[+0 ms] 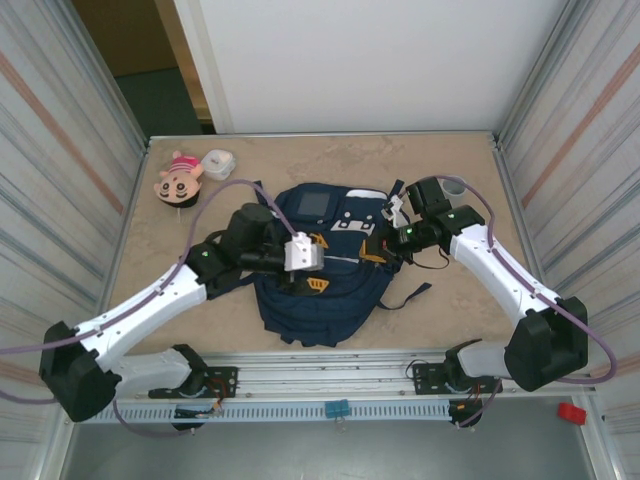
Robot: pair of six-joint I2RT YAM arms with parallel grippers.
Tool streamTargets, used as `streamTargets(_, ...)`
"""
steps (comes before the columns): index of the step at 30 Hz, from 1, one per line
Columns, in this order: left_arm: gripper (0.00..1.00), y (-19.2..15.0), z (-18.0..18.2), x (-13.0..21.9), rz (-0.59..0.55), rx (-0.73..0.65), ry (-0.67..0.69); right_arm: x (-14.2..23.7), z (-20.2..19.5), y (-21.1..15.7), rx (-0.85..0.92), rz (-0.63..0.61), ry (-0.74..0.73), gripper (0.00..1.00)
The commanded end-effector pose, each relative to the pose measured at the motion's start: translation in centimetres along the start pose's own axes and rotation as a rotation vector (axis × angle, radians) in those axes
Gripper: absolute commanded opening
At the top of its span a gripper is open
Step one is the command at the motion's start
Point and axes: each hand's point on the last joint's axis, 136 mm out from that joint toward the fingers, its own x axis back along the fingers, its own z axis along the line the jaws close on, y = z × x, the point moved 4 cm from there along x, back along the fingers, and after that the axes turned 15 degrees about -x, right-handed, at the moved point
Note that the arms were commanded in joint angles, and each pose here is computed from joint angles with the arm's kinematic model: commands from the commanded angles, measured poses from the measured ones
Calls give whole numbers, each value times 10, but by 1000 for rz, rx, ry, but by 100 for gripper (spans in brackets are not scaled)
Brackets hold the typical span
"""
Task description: Pack books, pencil case, and school supplies into a backpack
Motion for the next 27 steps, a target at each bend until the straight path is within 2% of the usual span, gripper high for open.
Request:
streamTargets(1, 73, -17, 9, -19, 126, -28, 26, 9, 29, -2, 62, 6, 93, 9)
streamTargets(6, 70, -28, 15, -41, 158, 6, 12, 9, 30, -3, 65, 10, 98, 9)
streamTargets(9, 63, -35, 18, -50, 183, 15, 30, 9, 30, -3, 66, 11, 100, 9)
streamTargets(11, 48, -37, 22, -54, 188, 33, 43, 10, 31, -3, 67, 10, 104, 9)
streamTargets(13, 26, -34, 21, -56, 162, 38, 34, 10, 31, -4, 78, 12, 107, 10)
streamTargets(15, 9, -30, 17, -54, 118, 31, 21, 10, 31, -5, 114, 16, 110, 14)
streamTargets(16, 5, -27, 14, -52, 83, 24, 10, 9, 29, -5, 149, 17, 114, 18)
streamTargets(21, 2, -19, 9, -33, -75, 45, -15, 3, 16, 4, 263, 27, 132, 39)
streamTargets(24, 2, -18, 9, -22, -109, 43, -12, -3, 12, 4, 361, 50, 141, 51)
streamTargets(27, 2, -17, 11, -14, -131, 38, -3, -8, 8, 2, 452, 76, 150, 58)
